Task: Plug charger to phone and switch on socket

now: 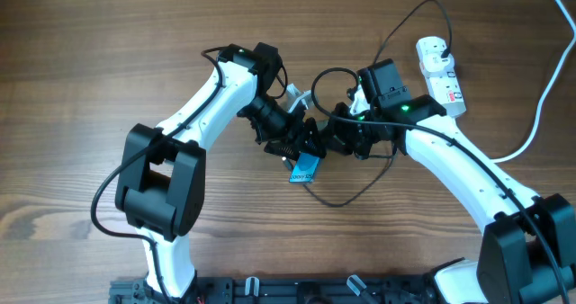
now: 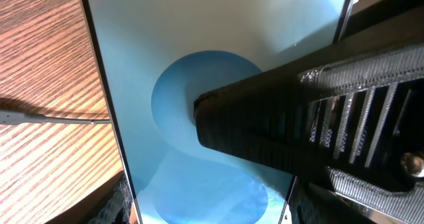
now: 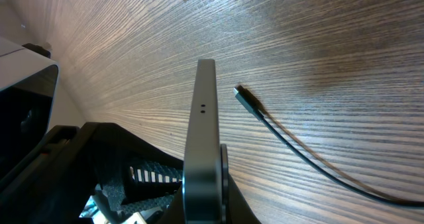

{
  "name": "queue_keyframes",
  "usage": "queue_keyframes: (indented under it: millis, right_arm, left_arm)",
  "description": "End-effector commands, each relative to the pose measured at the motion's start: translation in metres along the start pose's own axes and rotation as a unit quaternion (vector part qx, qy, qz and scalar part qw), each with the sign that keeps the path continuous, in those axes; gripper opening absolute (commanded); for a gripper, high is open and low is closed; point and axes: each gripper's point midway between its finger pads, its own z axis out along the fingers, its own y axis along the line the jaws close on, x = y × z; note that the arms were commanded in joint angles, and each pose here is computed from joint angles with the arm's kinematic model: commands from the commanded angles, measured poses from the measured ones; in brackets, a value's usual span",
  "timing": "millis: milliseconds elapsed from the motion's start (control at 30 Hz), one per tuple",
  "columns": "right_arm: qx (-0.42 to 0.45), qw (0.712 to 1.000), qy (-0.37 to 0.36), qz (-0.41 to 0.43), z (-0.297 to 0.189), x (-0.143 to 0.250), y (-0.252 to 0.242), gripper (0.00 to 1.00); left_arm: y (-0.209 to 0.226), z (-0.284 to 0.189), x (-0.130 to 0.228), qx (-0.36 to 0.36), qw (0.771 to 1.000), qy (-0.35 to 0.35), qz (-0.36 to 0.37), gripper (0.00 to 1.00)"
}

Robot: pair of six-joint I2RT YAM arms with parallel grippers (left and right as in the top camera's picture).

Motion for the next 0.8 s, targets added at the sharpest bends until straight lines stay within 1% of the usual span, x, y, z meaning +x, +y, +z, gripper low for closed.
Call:
queue_keyframes:
  millis: [0, 67, 133, 200, 300, 367, 433, 533, 633, 667, 733, 767]
  right_arm:
    - [-0.01, 1.0, 0.014, -0.001, 0.004, 0.007, 0.007, 0.04]
    - [-0.012, 1.0, 0.013, -0.007, 0.003, 0.005, 0.007, 0.04]
    - [-0.026, 0.999, 0.018, -0.022, 0.0, 0.003, 0.009, 0.04]
    - [-0.048, 0.998, 0.029, -0.034, -0.005, 0.003, 0.014, 0.04]
    - [-0.077, 0.995, 0.042, -0.045, -0.013, 0.001, 0.018, 0.04]
    - [-0.095, 0.993, 0.048, -0.05, -0.019, -0.002, 0.02, 0.04]
    - [-0.117, 0.99, 0.051, -0.058, -0.025, -0.004, 0.024, 0.04]
    - [-0.158, 0.983, 0.054, -0.074, -0.033, -0.008, 0.037, 0.04]
    - [-0.213, 0.971, 0.054, -0.098, -0.044, -0.012, 0.061, 0.04]
    - [-0.224, 0.968, 0.05, -0.101, -0.046, -0.015, 0.067, 0.04]
    - [-0.234, 0.966, 0.042, -0.103, -0.049, -0.019, 0.073, 0.04]
    - [-0.238, 0.965, 0.039, -0.103, -0.05, -0.021, 0.076, 0.04]
  left_arm:
    - [-0.019, -0.007, -0.002, 0.016, 0.999, -0.015, 0.031, 0.53]
    - [-0.019, -0.008, -0.003, 0.016, 0.999, -0.016, 0.03, 0.61]
    - [-0.018, -0.01, -0.003, 0.019, 0.999, -0.019, 0.027, 0.81]
    - [-0.024, -0.015, -0.005, 0.045, 0.998, -0.026, 0.024, 0.85]
    - [-0.031, -0.026, -0.01, 0.09, 0.995, -0.042, 0.015, 0.88]
    - [-0.037, -0.037, -0.014, 0.127, 0.99, -0.056, 0.008, 0.88]
    - [-0.046, -0.049, -0.017, 0.173, 0.982, -0.069, 0.003, 0.88]
    - [-0.06, -0.062, -0.019, 0.228, 0.97, -0.081, 0.002, 0.82]
    - [-0.077, -0.072, -0.02, 0.284, 0.955, -0.086, 0.006, 0.72]
    - [-0.084, -0.077, -0.02, 0.309, 0.947, -0.087, 0.007, 0.66]
    - [-0.095, -0.087, -0.02, 0.348, 0.933, -0.09, 0.01, 0.59]
    - [-0.097, -0.088, -0.02, 0.354, 0.931, -0.089, 0.006, 0.53]
